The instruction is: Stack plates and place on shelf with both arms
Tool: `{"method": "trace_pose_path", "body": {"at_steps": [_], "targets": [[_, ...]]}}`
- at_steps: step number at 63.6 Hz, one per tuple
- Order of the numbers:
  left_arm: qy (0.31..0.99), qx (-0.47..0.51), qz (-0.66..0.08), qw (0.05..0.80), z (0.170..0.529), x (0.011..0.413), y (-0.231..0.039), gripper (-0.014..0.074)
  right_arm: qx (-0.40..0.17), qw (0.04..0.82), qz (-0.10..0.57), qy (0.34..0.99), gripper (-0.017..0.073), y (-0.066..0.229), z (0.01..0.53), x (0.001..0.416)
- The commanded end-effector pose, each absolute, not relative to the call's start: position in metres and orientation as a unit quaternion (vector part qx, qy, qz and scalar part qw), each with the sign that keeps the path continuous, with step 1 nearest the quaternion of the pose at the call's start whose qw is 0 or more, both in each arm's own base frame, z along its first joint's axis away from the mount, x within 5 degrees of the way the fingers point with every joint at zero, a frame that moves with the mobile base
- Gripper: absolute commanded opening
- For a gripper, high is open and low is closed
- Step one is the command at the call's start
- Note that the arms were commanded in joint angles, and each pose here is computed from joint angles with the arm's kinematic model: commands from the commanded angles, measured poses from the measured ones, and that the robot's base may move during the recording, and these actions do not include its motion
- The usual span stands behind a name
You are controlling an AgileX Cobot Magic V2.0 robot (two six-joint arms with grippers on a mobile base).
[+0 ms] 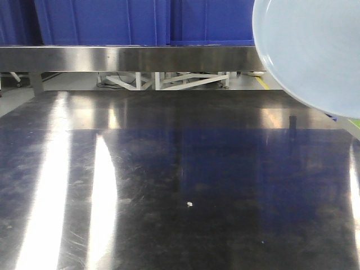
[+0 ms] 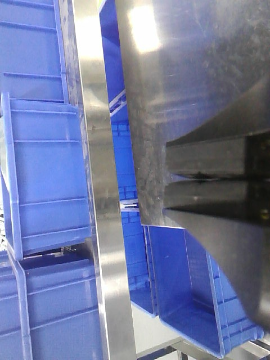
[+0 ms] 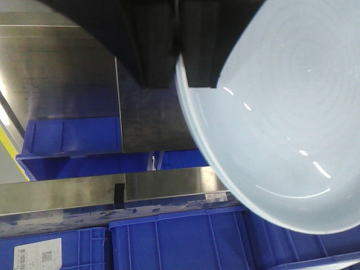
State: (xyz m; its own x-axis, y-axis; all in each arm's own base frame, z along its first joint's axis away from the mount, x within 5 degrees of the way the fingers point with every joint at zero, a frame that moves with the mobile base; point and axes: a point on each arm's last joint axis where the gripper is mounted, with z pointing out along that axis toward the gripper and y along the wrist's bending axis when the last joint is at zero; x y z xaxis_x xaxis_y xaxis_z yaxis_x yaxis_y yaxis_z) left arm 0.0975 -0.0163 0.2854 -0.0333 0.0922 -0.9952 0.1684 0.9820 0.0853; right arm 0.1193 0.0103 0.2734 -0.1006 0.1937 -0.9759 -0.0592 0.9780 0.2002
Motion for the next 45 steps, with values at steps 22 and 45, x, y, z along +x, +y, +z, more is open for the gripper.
{"method": "trace_pose_path", "body": {"at_steps": [22, 45], "targets": [[0.68, 0.082, -0.034, 0.728, 0.3033, 0.0976, -0.0164, 0.0083, 0.054, 0.714, 0.084, 0.693, 0.0024, 0.0066, 0.2929, 0.1199], [0.68, 0.082, -0.034, 0.728, 0.3033, 0.0976, -0.0164, 0.0083, 0.054, 0.714, 0.084, 0.693, 0.0024, 0.0066, 0.2929, 0.1199]]}}
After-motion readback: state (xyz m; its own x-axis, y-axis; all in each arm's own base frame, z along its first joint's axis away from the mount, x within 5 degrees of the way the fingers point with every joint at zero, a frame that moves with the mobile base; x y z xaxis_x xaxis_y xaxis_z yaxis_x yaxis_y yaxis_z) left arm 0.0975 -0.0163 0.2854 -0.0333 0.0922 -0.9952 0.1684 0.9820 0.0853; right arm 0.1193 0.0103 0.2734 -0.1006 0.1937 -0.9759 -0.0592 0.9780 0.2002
